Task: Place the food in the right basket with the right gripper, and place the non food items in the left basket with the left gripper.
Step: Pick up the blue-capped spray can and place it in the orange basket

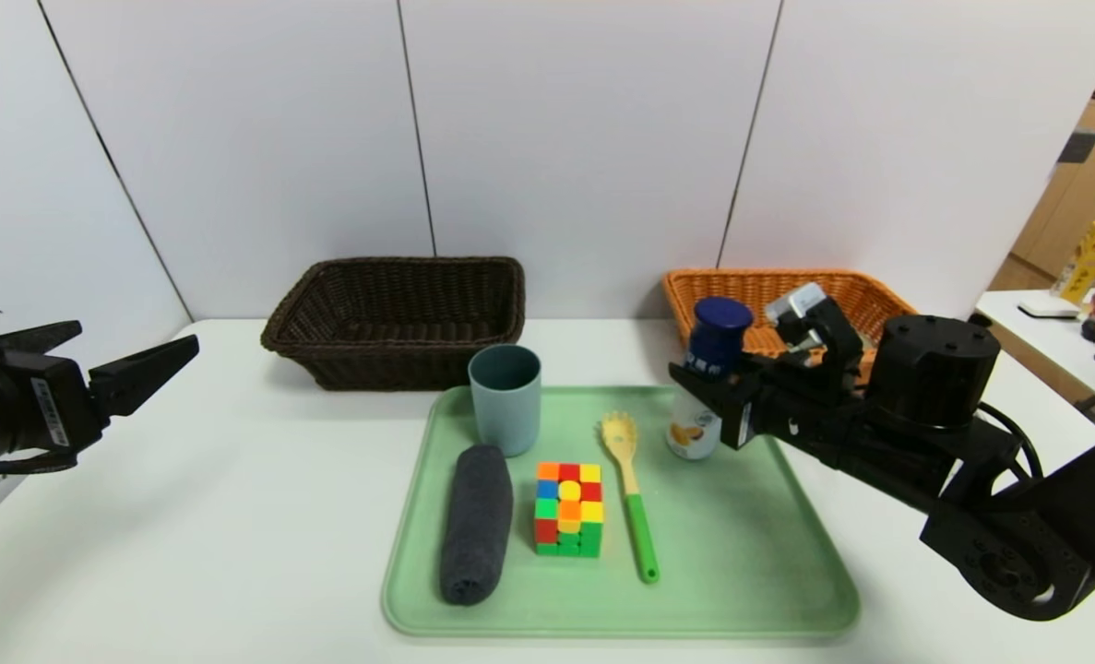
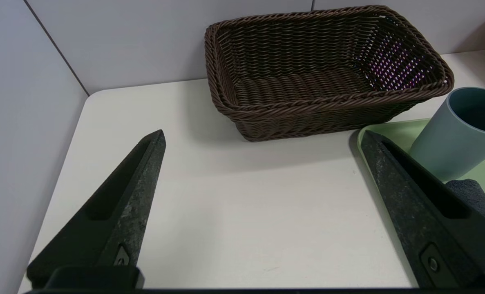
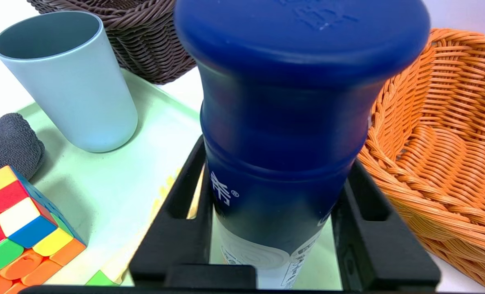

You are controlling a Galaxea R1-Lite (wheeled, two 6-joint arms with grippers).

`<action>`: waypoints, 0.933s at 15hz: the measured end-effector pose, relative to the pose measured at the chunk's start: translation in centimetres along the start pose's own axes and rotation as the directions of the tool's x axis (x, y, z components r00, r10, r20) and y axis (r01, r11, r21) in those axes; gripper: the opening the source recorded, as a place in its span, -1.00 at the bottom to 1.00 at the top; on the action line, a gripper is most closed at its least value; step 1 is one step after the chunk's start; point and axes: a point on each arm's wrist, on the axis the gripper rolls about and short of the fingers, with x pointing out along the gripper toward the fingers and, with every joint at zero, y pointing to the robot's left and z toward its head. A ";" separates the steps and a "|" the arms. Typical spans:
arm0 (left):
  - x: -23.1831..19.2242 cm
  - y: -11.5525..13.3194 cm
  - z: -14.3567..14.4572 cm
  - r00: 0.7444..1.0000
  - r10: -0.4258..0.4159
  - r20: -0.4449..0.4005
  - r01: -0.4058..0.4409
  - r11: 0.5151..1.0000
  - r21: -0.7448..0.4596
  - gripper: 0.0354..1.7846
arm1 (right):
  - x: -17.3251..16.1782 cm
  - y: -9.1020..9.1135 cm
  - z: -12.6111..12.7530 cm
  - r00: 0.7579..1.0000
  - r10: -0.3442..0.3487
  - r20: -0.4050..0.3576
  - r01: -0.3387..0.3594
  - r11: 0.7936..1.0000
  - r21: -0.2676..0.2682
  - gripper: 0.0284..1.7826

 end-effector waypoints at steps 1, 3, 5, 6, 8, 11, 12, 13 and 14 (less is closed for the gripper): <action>0.0 0.0 0.0 1.000 0.000 0.000 0.000 1.000 0.000 0.89 | 0.0 0.0 0.0 1.000 -0.001 0.007 0.001 1.000 0.000 -0.14; 0.0 0.0 0.0 1.000 0.000 0.000 0.000 1.000 0.000 0.89 | -0.1 0.0 0.0 1.000 -0.001 0.011 0.001 1.000 0.000 -0.14; 0.0 0.0 -0.1 1.000 0.000 -0.003 0.000 1.000 0.000 0.89 | -0.3 0.1 0.0 1.000 -0.001 0.011 0.001 1.000 0.002 -0.14; 0.0 0.0 -0.1 1.000 0.000 -0.004 0.000 1.000 -0.001 0.89 | -0.4 0.1 0.2 1.000 -0.001 0.015 0.001 1.000 0.002 -0.14; 0.0 0.0 -0.1 1.000 0.001 -0.003 -0.001 1.000 -0.001 0.89 | -0.9 0.3 1.0 0.999 0.004 0.038 -0.004 1.000 0.015 -0.18; 0.0 0.0 -0.1 1.000 0.000 -0.004 0.000 1.000 -0.002 0.89 | -1.8 0.8 2.4 0.997 0.014 0.074 -0.017 0.999 0.045 -0.18; 0.0 0.0 -0.1 1.000 0.001 -0.004 -0.001 1.000 -0.002 0.89 | -2.2 1.0 3.0 0.996 0.017 0.089 -0.023 0.997 0.069 -0.18; 0.0 0.0 -0.1 1.000 0.000 -0.004 0.000 1.000 -0.003 0.89 | -2.7 1.1 3.6 0.995 0.020 0.095 -0.029 0.996 0.088 -0.18; 0.0 0.0 -0.1 1.000 0.000 -0.004 0.000 1.000 -0.004 0.89 | -3.0 1.2 4.3 0.994 0.021 0.103 -0.031 0.995 0.095 -0.18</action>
